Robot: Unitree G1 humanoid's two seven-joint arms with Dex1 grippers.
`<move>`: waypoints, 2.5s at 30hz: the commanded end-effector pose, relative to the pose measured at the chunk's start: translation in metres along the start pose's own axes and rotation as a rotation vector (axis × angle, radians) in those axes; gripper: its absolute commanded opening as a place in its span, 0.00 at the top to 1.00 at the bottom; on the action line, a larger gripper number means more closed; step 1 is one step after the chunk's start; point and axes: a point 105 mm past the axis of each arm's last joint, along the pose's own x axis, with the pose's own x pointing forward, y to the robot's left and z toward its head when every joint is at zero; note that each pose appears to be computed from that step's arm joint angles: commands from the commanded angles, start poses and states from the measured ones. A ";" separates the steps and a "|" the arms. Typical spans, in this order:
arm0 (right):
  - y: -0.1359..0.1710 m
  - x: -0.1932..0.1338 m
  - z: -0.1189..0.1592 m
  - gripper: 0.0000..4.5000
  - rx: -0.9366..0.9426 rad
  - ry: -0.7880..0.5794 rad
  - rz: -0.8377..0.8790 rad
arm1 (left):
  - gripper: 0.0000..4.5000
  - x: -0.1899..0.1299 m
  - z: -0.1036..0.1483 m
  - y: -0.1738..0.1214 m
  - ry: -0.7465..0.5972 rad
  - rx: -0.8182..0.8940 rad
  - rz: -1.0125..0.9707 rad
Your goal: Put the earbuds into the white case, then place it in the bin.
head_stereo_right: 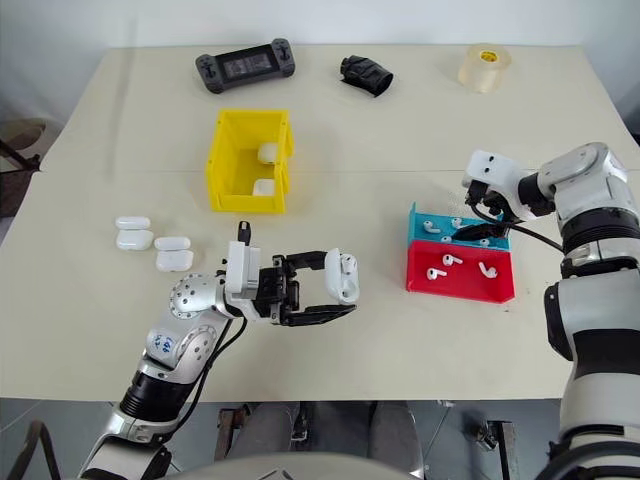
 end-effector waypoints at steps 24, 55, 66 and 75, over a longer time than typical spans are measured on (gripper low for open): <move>0.004 0.009 0.001 0.88 -0.012 -0.004 0.018 | 0.39 0.001 0.017 -0.002 -0.025 0.059 -0.001; 0.125 -0.094 0.127 0.88 0.350 -1.175 0.330 | 0.39 0.003 0.026 0.032 -0.077 0.045 0.006; 0.182 -0.090 0.151 0.88 0.481 -1.433 0.278 | 0.39 0.005 0.033 0.046 -0.101 0.022 0.018; 0.193 -0.075 0.143 0.88 0.506 -1.417 0.198 | 0.39 0.010 0.034 0.041 -0.113 0.007 -0.024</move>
